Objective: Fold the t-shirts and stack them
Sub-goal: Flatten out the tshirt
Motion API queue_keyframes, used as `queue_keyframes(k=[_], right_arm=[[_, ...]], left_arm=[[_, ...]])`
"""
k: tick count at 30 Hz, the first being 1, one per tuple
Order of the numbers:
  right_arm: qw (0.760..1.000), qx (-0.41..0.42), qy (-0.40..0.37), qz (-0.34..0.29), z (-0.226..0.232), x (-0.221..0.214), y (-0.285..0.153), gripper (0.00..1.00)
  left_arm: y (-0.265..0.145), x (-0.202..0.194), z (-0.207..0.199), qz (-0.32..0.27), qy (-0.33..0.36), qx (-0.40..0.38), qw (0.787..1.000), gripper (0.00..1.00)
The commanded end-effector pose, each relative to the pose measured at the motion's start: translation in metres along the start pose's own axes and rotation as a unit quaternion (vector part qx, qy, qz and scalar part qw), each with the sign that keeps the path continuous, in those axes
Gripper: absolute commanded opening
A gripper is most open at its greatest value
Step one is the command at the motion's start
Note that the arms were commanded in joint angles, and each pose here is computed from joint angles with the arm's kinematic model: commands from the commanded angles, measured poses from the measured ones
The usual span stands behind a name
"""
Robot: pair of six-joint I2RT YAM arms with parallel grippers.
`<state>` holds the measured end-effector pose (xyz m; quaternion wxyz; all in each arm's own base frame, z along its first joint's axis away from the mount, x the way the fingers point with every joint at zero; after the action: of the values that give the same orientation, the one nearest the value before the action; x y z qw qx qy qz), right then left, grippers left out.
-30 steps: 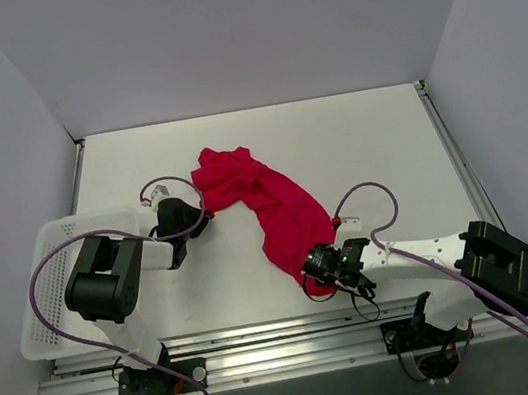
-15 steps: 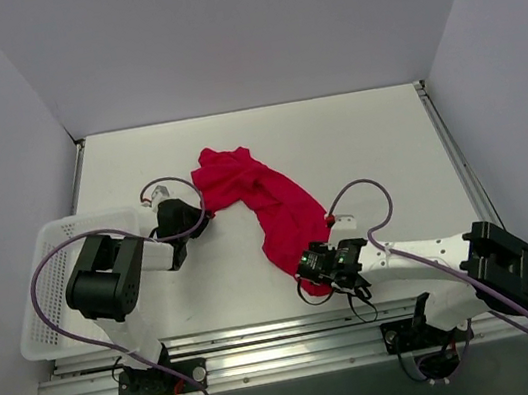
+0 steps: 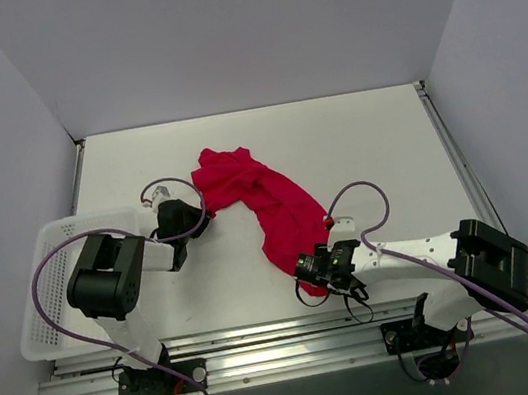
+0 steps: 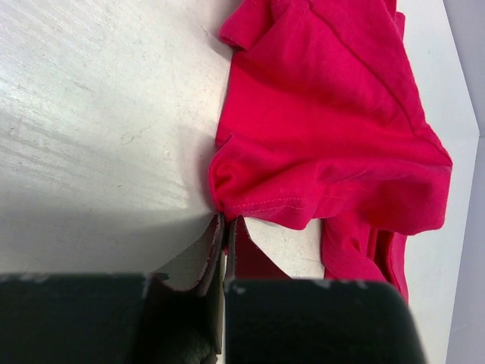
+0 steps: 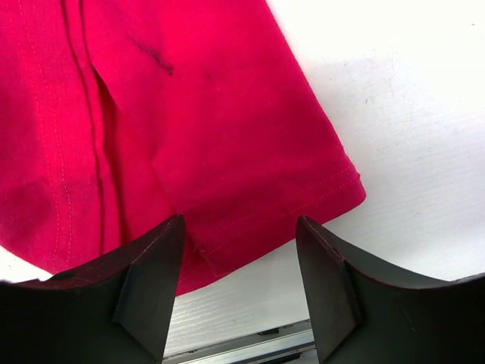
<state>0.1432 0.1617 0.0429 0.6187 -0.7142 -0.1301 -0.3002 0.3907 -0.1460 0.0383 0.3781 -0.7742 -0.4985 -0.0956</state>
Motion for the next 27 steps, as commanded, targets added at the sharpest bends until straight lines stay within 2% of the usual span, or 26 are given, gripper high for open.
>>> queue_keyframes(k=[1,23,27], right_arm=[[0.999,-0.025,0.002,-0.026,-0.014,0.006,-0.001,0.56],[1.0,-0.021,-0.02,-0.009,-0.003,-0.008,0.008,0.5],[0.999,-0.022,-0.026,-0.007,-0.002,-0.01,0.009,0.44]], left_arm=[[0.003,-0.007,0.014,0.012,0.004,0.016,1.0,0.02],[0.002,-0.009,0.016,0.012,0.002,0.015,1.0,0.02],[0.002,-0.009,0.016,0.011,0.002,0.014,1.0,0.02]])
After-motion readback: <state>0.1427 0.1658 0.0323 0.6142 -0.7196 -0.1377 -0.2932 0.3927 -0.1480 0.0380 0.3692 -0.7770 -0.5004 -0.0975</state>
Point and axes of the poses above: each gripper's point midway between its finger pads, its own y axis out along the fingers, its own z axis along the line the jaws close on, x = y × z, the point moved 3 cm from there along -y, back along the fingers, and after that the axes turned 2 degrees about y, right-handed, at the moved point
